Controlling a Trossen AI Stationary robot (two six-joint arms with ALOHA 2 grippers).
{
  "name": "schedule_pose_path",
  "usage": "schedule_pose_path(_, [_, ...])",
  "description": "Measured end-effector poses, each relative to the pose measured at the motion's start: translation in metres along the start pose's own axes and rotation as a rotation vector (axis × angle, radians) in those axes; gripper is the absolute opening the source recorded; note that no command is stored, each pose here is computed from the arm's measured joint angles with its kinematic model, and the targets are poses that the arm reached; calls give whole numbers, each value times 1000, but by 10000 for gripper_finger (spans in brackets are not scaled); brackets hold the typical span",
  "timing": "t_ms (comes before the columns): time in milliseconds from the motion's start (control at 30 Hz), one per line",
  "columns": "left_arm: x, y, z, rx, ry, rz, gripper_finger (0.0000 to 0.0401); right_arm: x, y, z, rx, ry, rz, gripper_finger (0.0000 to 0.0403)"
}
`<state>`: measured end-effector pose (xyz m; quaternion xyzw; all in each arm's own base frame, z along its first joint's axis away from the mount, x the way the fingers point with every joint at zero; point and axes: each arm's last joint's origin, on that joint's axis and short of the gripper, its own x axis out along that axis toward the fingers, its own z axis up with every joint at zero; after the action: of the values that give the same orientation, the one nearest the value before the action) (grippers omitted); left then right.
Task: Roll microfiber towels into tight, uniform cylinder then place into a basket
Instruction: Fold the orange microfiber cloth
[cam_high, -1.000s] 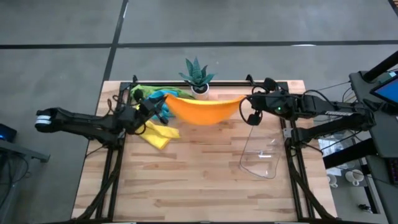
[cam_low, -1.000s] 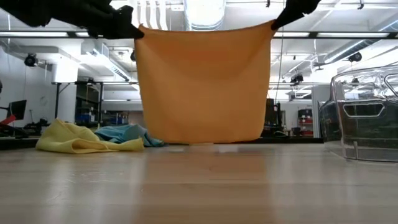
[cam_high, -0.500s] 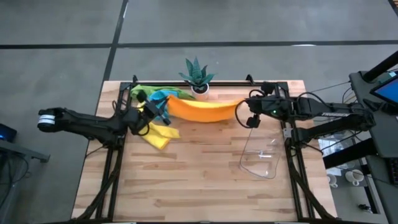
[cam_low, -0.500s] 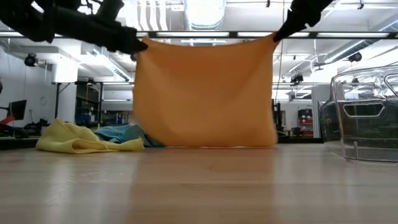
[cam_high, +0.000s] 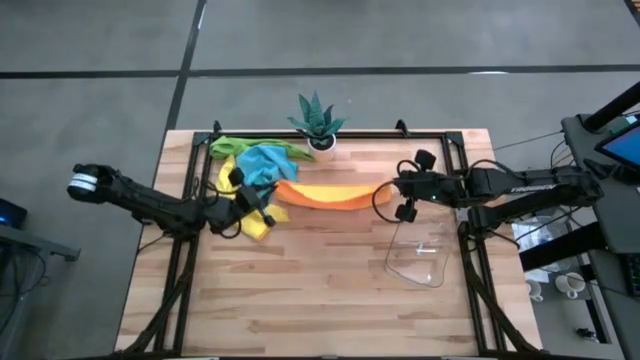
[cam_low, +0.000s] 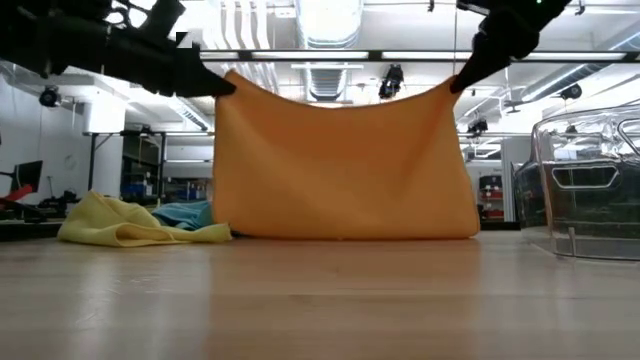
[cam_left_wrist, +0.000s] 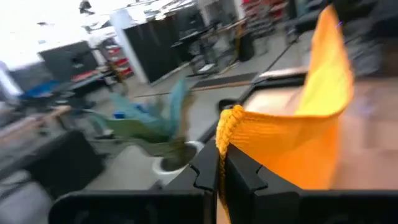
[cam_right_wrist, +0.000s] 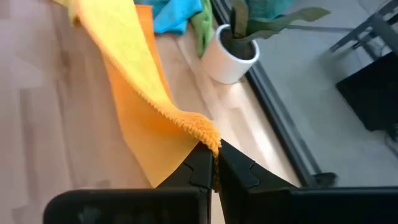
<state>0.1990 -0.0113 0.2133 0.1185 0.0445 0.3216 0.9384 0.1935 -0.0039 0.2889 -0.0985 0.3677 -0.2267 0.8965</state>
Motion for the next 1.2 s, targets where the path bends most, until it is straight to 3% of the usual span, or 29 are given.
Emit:
schedule_pose_path(600, [-16, -52, -42, -427, 207, -90, 0, -7, 46, -27, 164, 60, 240, 8])
schedule_pose_path(867, [-30, -65, -38, -595, 196, -91, 0, -2, 65, -34, 237, 194, 405, 8])
schedule_pose_path(1200, [-40, -80, -61, -729, 276, -77, 0, 17, 84, -39, 215, 299, 370, 9])
